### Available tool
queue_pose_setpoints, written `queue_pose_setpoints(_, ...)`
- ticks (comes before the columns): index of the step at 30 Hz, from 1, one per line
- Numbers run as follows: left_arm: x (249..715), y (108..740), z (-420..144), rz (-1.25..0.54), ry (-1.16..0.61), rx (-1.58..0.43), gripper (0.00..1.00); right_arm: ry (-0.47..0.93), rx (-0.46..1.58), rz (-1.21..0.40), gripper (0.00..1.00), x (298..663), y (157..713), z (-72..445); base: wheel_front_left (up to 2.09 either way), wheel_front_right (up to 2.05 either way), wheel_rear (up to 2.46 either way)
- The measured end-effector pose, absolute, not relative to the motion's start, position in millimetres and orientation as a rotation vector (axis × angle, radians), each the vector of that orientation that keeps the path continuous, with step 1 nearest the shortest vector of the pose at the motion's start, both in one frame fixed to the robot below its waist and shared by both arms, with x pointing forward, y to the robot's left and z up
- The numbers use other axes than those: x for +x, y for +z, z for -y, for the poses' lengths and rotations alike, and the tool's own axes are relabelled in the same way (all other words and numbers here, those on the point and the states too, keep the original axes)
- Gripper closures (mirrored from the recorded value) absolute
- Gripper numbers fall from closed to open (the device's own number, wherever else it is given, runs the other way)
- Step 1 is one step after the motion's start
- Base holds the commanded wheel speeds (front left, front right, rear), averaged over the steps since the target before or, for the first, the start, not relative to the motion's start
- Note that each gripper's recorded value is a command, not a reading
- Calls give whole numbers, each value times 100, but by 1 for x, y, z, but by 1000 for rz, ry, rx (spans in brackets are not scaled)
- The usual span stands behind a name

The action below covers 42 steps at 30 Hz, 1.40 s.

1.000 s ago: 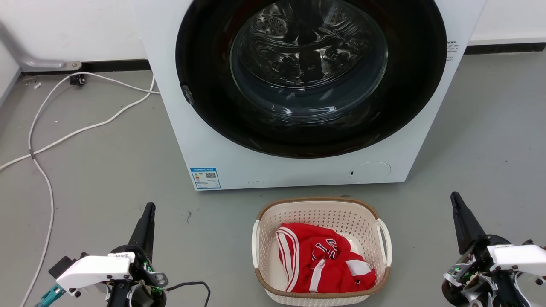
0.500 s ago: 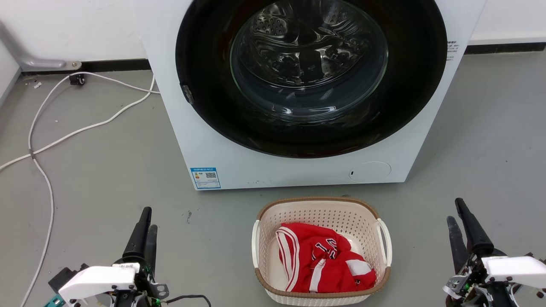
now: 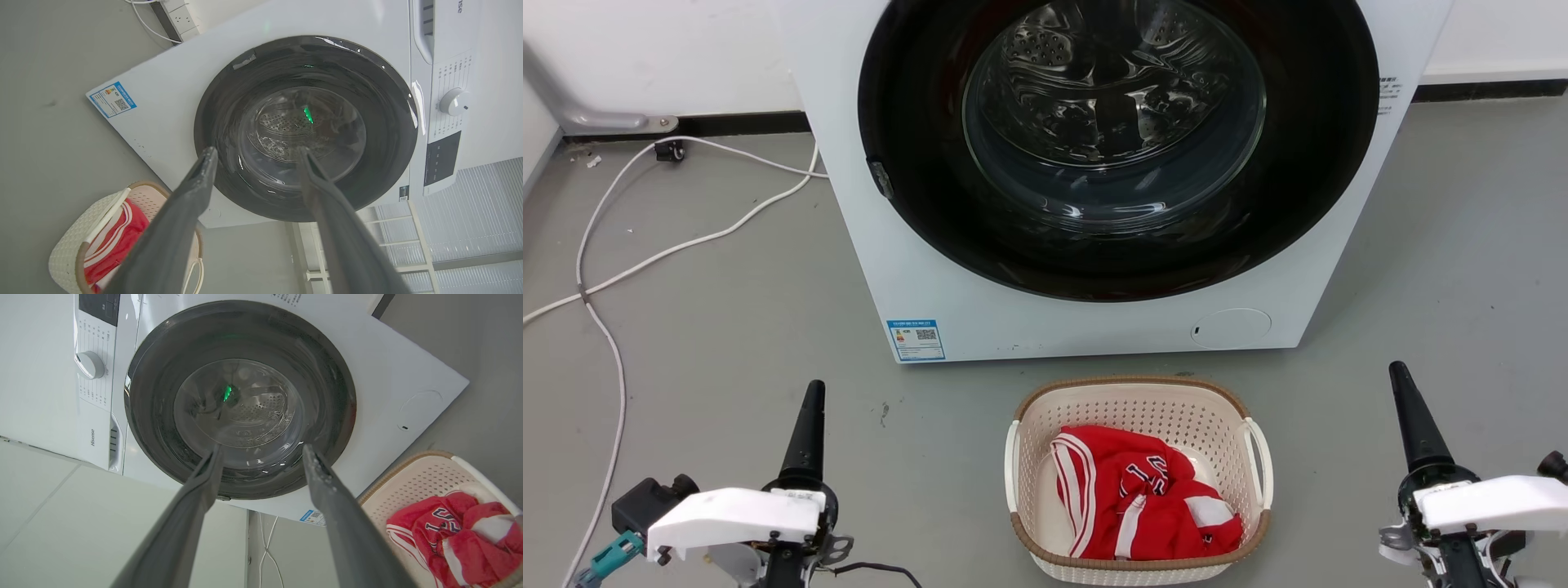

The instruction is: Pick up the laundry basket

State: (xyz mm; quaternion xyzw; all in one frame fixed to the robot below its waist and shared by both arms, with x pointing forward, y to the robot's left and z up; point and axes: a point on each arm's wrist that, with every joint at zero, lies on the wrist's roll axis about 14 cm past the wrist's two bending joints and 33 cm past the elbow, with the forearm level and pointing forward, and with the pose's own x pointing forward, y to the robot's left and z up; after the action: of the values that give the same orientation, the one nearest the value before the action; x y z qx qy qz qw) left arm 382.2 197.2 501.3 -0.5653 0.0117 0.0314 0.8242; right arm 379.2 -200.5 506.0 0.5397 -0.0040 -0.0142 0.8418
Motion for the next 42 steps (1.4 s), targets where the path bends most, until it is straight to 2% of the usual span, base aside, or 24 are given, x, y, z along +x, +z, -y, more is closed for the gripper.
queue_pose_setpoints(17,382,510,-188,-13,63,-873,0,12,768,48,0,375,520,192,0,0,0)
queue_pose_setpoints(42,378,518,-178,36,51,-529,0,36,434,94,0,369,528,186,0,0,0)
